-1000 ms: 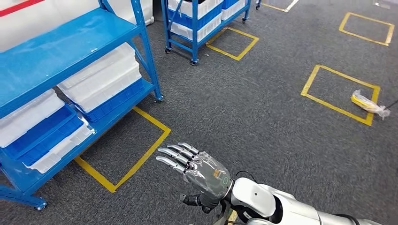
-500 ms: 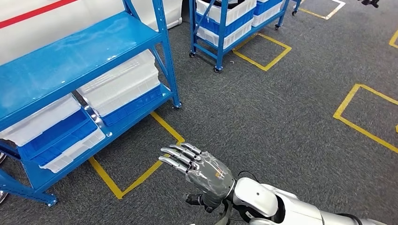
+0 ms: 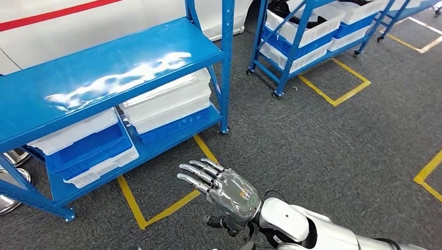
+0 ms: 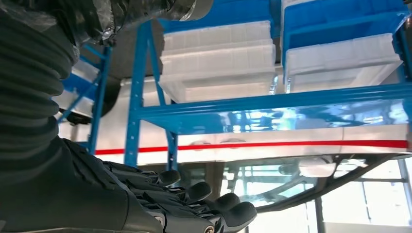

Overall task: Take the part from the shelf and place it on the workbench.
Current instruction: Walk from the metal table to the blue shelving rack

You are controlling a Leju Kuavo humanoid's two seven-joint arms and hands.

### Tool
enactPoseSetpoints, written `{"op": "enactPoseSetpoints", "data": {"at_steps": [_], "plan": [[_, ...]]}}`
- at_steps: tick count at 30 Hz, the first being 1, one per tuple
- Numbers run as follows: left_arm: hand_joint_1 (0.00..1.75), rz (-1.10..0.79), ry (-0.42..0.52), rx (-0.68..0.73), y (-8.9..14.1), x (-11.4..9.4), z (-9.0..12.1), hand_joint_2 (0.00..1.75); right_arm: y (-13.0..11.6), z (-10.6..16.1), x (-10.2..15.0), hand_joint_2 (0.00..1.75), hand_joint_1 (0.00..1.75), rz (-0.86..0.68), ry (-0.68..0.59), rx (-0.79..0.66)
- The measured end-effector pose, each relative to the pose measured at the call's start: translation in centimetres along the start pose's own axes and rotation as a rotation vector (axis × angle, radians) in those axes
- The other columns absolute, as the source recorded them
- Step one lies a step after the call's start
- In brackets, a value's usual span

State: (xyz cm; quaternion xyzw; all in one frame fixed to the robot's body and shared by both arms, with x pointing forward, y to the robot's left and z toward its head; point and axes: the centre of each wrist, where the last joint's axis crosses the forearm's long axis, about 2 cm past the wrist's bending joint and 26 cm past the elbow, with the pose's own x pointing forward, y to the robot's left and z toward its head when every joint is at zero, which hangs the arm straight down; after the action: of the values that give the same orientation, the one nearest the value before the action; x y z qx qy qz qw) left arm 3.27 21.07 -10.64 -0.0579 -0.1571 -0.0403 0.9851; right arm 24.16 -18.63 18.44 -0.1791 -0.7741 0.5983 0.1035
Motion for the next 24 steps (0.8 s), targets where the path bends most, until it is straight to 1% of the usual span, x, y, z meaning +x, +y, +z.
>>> {"op": "enactPoseSetpoints", "data": {"at_steps": [5,12,20,24], "plan": [[0.00,0.000,0.005,-0.002,-0.1,-0.1,0.0,0.00,0.6,0.4,0.1,1.75,0.00,-0.009,0.007,0.021],[0.00,-0.003,0.002,0.002,-0.1,0.2,0.0,0.00,0.6,0.3,0.1,1.75,0.00,-0.003,0.004,0.022],[0.00,-0.002,0.020,0.006,-0.1,-0.6,0.1,0.00,1.1,0.5,0.2,1.75,0.00,-0.014,0.016,0.039],[0.00,-0.004,-0.001,0.008,0.0,0.4,-0.1,0.00,0.9,0.3,0.2,1.75,0.00,-0.012,0.014,0.032]]}}
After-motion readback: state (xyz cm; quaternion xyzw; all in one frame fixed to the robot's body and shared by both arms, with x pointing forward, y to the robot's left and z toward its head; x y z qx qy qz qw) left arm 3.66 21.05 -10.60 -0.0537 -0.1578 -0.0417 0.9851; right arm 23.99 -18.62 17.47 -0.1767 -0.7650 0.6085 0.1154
